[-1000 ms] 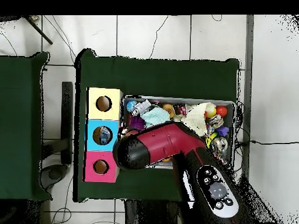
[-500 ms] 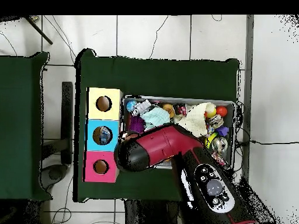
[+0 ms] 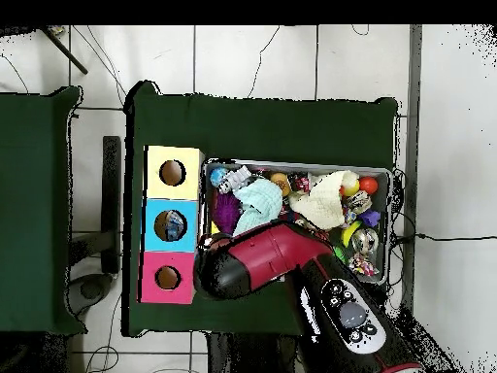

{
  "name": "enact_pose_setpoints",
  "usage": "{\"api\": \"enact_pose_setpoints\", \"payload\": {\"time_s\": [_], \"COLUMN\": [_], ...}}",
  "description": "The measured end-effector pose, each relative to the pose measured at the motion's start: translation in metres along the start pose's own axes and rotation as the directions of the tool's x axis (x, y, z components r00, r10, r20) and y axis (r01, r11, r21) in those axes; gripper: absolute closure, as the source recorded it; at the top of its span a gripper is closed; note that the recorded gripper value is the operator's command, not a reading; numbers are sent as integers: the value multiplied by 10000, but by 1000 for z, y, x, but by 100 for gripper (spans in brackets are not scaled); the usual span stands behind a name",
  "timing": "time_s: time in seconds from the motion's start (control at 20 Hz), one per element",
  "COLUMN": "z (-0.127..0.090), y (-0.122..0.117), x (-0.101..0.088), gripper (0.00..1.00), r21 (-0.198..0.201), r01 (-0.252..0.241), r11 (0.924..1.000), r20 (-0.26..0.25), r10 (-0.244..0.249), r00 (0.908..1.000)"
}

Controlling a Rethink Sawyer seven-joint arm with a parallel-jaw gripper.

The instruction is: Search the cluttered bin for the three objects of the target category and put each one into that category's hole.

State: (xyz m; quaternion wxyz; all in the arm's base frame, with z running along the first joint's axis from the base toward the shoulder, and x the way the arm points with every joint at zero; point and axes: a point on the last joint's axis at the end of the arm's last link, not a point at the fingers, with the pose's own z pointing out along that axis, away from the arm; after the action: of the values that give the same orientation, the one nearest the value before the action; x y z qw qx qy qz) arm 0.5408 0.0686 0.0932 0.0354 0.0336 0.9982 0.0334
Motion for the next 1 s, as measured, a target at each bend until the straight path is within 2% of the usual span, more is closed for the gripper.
{"api": "enact_pose_setpoints", "payload": {"time_s": [0.4, 0.55, 1.0], "z": [8, 8, 18], "y": [-3, -3, -1], "x": [23, 26, 30], "gripper": [0, 0, 0], "r21": [-75, -78, -168], "r01": [4, 22, 409], "r11": [10000, 10000, 9990], "r20": [-489, -538, -122], "r10": [-8, -26, -411], "r00": [9988, 9985, 9991]}}
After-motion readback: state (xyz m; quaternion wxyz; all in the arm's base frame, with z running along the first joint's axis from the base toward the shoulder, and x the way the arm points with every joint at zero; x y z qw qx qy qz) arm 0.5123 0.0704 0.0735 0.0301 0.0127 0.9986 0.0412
